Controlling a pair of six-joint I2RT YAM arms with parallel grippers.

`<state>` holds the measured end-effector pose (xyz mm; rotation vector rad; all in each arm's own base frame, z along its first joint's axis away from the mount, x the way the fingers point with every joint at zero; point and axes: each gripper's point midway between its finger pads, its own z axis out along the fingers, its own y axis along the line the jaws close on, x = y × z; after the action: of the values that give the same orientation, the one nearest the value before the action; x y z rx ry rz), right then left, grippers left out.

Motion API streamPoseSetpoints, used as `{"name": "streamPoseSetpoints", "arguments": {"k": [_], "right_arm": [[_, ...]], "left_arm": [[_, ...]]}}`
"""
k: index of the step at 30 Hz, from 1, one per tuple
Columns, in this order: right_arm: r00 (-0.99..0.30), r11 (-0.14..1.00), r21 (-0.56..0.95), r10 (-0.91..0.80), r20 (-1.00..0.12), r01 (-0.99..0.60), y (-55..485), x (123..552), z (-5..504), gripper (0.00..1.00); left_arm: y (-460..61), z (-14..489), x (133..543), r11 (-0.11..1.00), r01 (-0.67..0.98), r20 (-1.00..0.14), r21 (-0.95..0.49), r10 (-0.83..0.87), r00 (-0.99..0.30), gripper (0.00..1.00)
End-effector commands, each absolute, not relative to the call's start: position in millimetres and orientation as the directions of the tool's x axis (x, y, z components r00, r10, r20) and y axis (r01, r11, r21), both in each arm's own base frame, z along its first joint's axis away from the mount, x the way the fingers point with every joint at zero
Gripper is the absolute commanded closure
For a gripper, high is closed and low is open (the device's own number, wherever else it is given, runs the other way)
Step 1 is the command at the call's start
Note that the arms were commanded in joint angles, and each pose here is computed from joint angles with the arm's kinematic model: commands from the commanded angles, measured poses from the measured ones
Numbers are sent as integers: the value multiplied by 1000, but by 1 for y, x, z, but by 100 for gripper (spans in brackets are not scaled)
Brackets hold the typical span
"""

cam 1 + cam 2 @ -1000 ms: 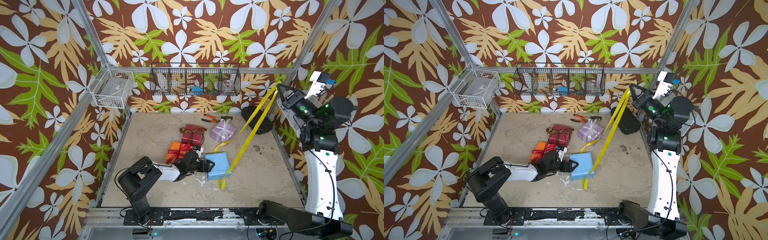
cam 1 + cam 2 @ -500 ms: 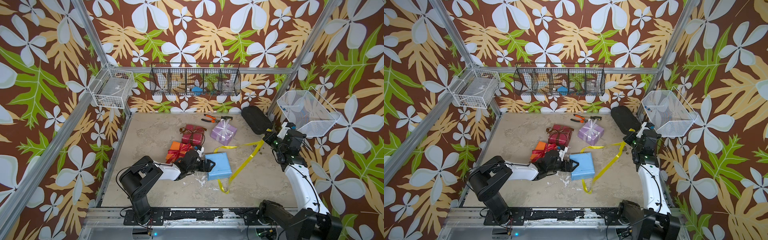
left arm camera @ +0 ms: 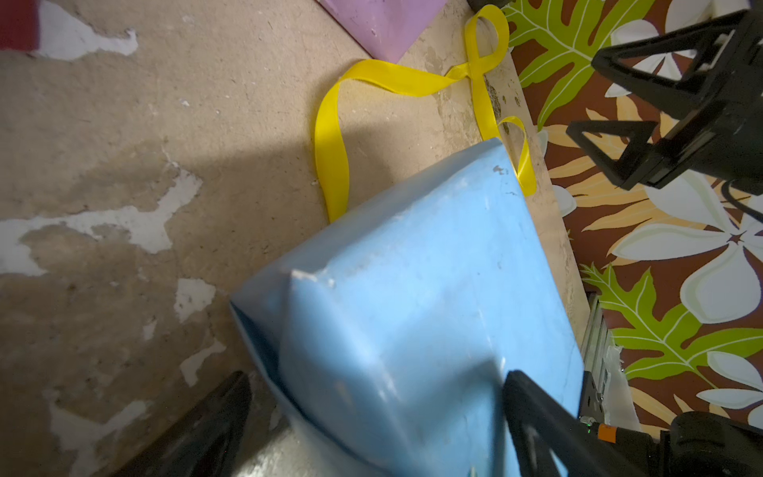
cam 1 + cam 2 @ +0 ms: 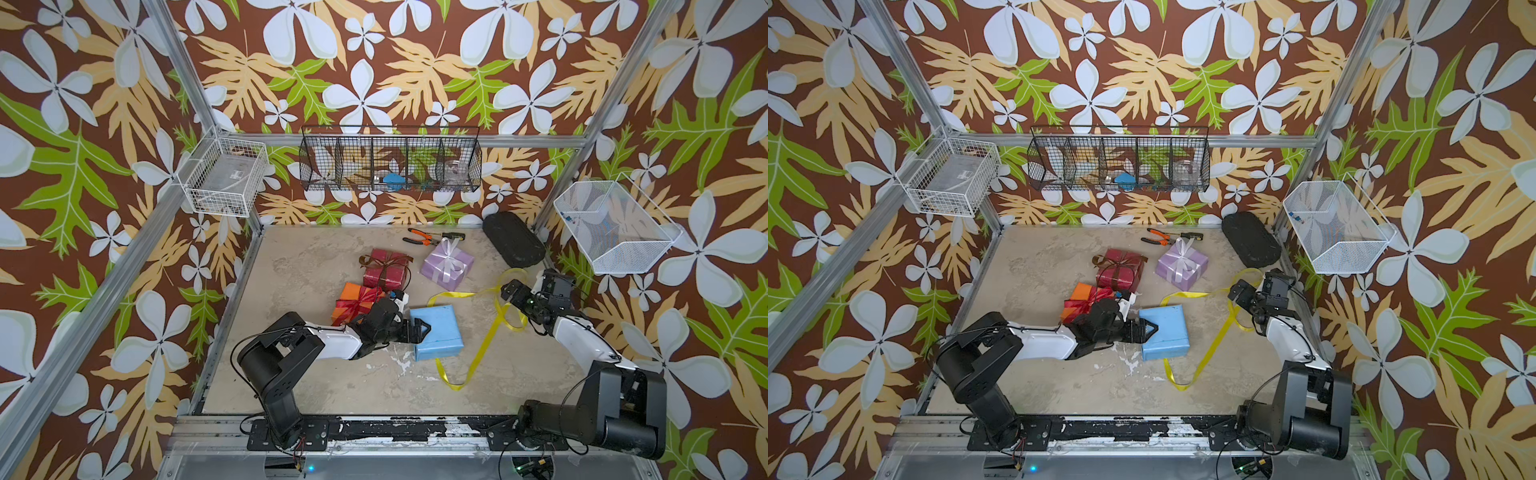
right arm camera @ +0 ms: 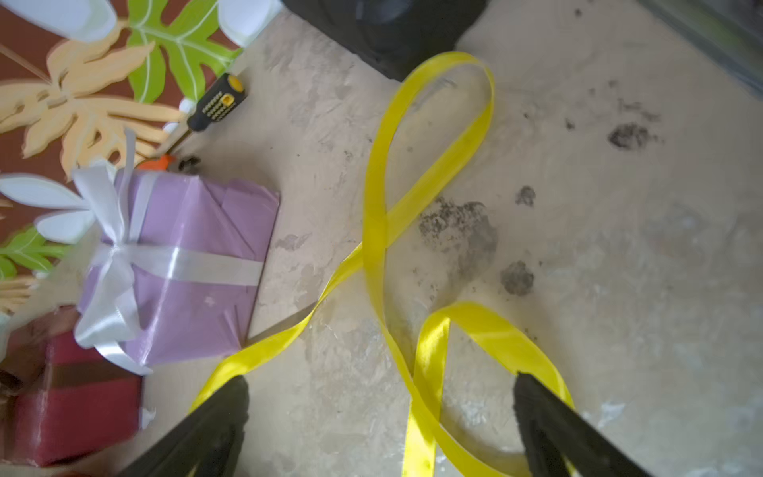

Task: Untie the ribbon bows on the gift boxes
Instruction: Place the ribbon at the center of the board, then adjust the gift box at the center of the board.

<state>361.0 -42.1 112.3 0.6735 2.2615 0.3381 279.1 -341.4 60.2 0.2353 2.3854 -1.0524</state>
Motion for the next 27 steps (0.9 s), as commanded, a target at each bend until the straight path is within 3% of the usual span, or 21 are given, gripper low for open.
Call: {"name": "streamPoseSetpoints", "arguments": {"k": [1,8,14,22,27], "right_arm": [[-620,874,333,486,-616,354,-36,355,116,0],[-736,918,389,316,-599,77,58,315,121,6],[-816,783,597,225,-532,-174,139,262,101,14],[-821,649,702,206,-533,-293,166,254,95,21],[-824,589,736,197,-531,-333,182,251,104,34]], "left_arm": [[-320,32,266,767,307,-461,-564,16,-887,3],[-326,58,267,729,331,-491,-599,-8,-871,2],[-337,75,259,647,351,-481,-677,-28,-876,0],[-345,83,251,565,357,-463,-744,-49,-885,1],[-336,85,257,590,348,-482,-728,-81,-873,1]]}}
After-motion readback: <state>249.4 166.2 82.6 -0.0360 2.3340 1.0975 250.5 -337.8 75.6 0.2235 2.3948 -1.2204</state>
